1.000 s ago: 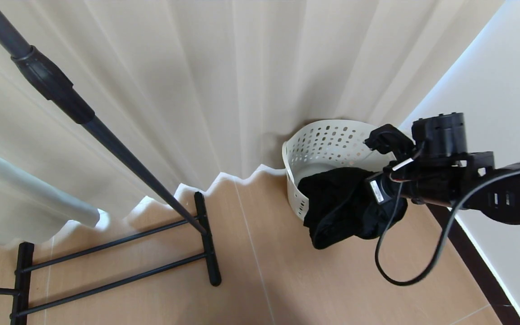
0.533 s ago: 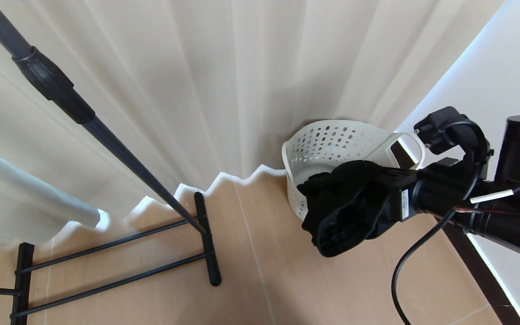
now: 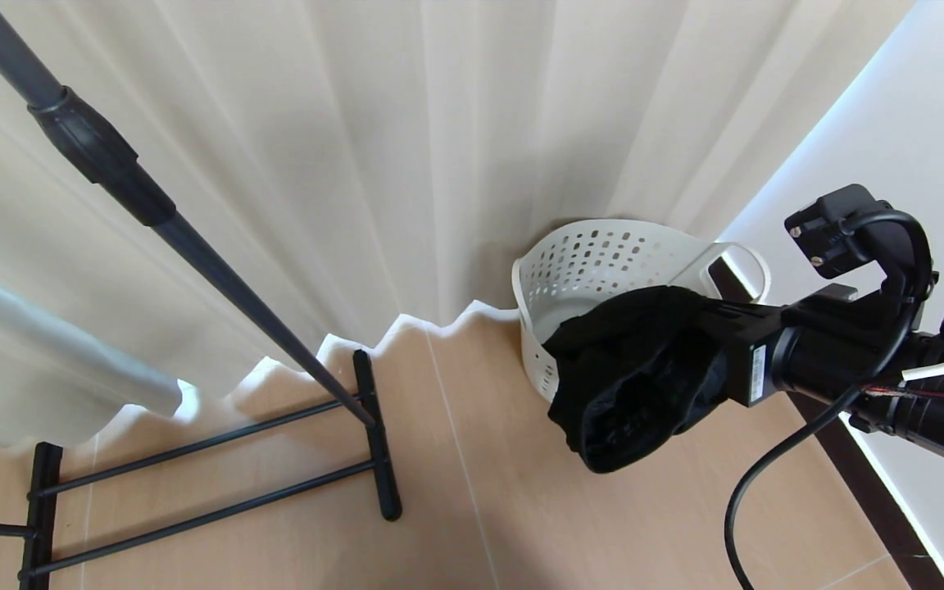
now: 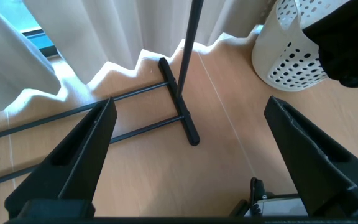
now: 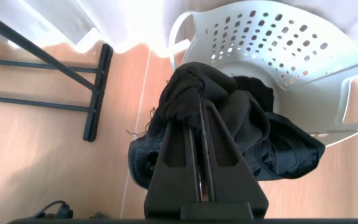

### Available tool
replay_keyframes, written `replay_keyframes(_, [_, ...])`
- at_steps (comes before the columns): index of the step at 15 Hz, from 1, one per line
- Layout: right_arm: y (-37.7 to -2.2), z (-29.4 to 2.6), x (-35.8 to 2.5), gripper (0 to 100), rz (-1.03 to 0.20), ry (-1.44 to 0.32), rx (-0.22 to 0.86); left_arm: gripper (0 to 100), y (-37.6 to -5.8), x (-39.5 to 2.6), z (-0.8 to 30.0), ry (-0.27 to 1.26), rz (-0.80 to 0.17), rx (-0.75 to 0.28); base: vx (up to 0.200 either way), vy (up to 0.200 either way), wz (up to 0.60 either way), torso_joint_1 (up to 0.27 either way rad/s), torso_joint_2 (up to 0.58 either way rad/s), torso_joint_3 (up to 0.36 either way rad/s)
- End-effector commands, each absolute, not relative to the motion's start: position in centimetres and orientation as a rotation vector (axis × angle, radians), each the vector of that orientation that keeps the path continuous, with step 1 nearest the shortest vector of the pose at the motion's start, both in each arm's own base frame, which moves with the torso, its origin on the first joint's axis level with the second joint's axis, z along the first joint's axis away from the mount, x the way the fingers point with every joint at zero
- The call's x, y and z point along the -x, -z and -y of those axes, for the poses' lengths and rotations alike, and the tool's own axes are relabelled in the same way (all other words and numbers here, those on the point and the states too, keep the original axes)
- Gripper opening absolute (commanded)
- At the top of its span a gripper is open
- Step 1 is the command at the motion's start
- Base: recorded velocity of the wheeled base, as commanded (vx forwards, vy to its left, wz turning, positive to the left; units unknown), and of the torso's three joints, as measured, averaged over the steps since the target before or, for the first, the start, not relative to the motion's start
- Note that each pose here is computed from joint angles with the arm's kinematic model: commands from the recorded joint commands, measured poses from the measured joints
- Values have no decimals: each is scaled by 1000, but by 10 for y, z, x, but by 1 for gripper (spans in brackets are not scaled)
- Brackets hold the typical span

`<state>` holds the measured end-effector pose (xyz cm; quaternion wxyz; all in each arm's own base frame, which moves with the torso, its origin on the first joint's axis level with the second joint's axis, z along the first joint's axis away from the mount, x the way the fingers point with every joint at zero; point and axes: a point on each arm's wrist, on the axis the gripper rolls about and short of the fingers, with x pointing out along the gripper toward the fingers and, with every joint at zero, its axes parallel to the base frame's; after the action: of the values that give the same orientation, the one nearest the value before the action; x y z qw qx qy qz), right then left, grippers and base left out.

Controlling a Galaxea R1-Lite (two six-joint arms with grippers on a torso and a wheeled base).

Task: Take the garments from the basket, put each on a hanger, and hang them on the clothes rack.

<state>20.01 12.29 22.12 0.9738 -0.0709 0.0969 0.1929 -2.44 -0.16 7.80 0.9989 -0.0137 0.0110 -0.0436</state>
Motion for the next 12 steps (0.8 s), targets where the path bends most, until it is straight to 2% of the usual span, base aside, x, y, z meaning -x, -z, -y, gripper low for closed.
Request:
replay_keyframes(1, [-224,-122,-198,0,-185,-401,139,100,-78,24,2,87,-23,28,0,0,0,7,2,124])
replay_keyframes(9, [-217,-122,-197,0,-188,-406,128,100,-78,24,2,87,-21,28,0,0,0,2,2,191])
replay_keyframes(12, [-217,-121,-197,0,-185,-404,129,100,-78,24,2,87,-21,28,0,0,0,48,-229,17])
